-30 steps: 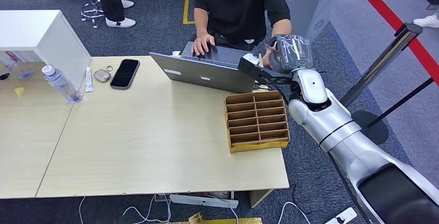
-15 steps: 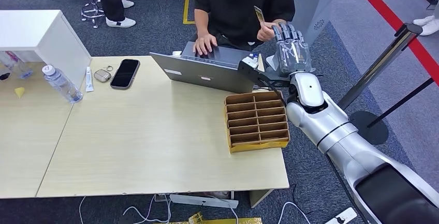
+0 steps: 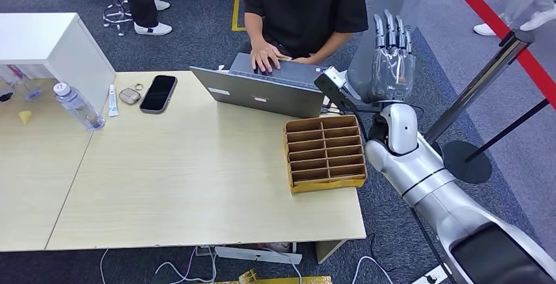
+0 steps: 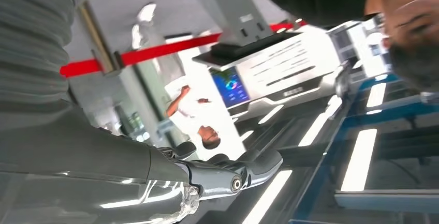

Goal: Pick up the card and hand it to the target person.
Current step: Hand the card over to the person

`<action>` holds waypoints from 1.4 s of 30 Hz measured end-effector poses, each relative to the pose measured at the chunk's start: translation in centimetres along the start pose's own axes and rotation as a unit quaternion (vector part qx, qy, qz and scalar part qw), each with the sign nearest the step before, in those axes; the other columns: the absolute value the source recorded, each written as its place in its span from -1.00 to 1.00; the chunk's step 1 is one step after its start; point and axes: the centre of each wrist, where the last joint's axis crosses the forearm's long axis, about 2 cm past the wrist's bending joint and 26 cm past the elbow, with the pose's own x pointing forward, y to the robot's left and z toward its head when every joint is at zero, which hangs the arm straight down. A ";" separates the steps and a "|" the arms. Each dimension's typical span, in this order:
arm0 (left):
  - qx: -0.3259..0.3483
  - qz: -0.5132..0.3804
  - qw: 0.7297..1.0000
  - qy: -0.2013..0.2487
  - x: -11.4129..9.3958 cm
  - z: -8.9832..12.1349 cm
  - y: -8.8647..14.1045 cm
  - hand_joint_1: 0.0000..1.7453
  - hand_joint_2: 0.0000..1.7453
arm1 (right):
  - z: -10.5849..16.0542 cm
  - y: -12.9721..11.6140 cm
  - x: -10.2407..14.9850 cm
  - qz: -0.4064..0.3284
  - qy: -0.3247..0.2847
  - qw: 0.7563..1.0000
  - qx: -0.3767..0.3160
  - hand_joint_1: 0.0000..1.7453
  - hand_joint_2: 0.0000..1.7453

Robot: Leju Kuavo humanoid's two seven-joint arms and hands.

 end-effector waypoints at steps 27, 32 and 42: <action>0.006 0.019 1.000 0.007 -0.1 0.3 -0.4 -1.00 -1.00 | 6.2 -0.9 -2.4 -0.252 0.123 0.957 -0.075 -1.00 1.00; 0.009 0.025 1.000 0.008 -0.2 0.2 -0.3 -1.00 -1.00 | 9.0 -0.2 -2.8 -0.321 0.171 0.929 -0.070 -1.00 1.00; 0.012 0.033 0.999 0.010 -0.2 0.2 -0.3 -1.00 -1.00 | 12.8 0.7 -2.7 -0.379 0.222 0.897 -0.055 -1.00 1.00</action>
